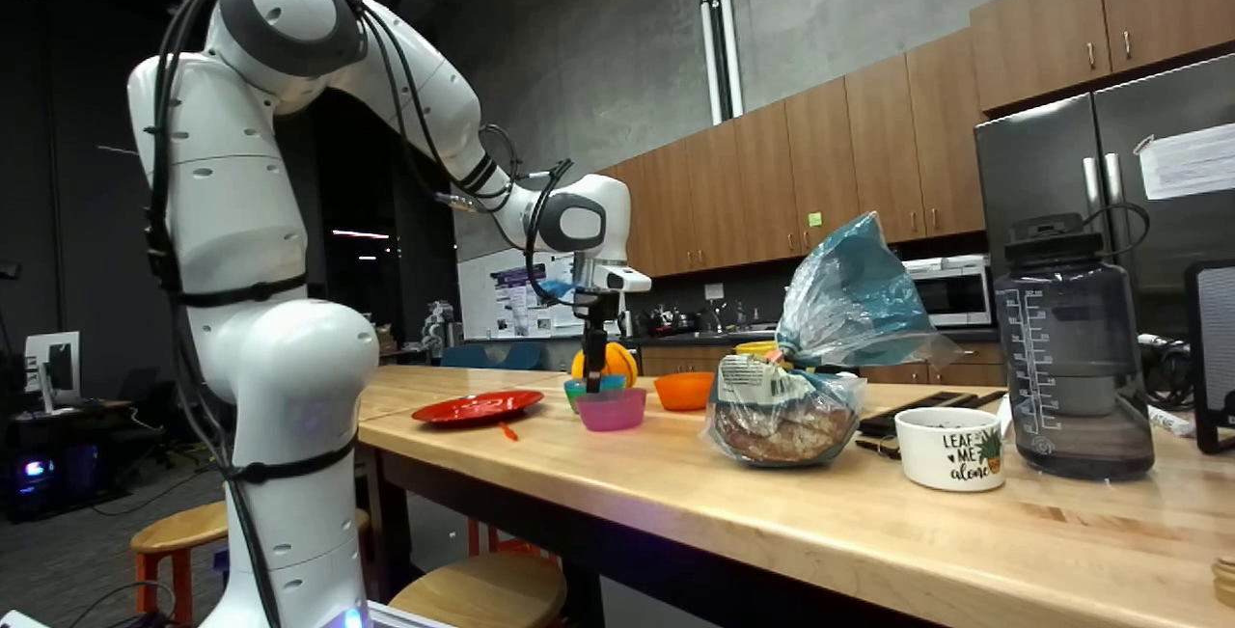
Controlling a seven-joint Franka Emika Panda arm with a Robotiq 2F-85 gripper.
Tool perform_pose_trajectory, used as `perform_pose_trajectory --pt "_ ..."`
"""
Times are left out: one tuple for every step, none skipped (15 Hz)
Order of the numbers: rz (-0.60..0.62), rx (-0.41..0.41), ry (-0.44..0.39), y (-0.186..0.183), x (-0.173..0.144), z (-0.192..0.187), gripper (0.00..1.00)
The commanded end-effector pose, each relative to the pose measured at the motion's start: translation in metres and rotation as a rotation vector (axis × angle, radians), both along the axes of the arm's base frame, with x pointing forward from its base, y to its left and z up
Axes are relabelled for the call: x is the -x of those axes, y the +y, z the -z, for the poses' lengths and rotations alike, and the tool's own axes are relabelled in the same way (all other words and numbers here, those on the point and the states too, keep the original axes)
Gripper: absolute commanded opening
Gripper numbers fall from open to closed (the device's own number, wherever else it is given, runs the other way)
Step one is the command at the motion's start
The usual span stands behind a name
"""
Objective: Move the pink bowl backwards slightly
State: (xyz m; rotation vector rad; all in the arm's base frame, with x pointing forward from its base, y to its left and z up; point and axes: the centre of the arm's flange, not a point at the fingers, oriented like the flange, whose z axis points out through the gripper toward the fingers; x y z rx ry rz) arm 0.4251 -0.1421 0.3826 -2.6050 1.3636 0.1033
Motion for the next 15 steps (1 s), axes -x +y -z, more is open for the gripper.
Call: perform_pose_trajectory --pt "0.045 0.037 0.008 0.004 0.003 0.003 1.0" --pt "0.054 0.046 0.01 0.004 0.002 0.004 1.0" --pt "0.06 0.056 0.011 0.004 0.002 0.004 1.0" --pt "0.065 0.067 0.012 0.004 0.002 0.005 1.0" --pt "0.069 0.073 0.013 0.004 0.001 0.006 1.0" --pt "0.072 0.078 0.016 0.004 0.001 0.007 1.0" --pt "0.078 0.081 0.018 0.003 0.001 0.008 1.0" --pt "0.082 0.083 0.022 0.003 0.001 0.009 1.0" --pt "0.086 0.086 0.026 0.002 0.001 0.01 1.0" --pt "0.087 0.084 0.03 0.002 0.001 0.012 1.0" --pt "0.086 0.082 0.032 0.003 0.0 0.013 1.0" --pt "0.084 0.083 0.031 0.004 0.0 0.015 1.0" --pt "0.083 0.089 0.026 0.004 -0.001 0.017 1.0" --pt "0.087 0.089 0.028 0.004 -0.003 0.019 1.0" --pt "0.091 0.093 0.027 0.004 -0.004 0.02 1.0"
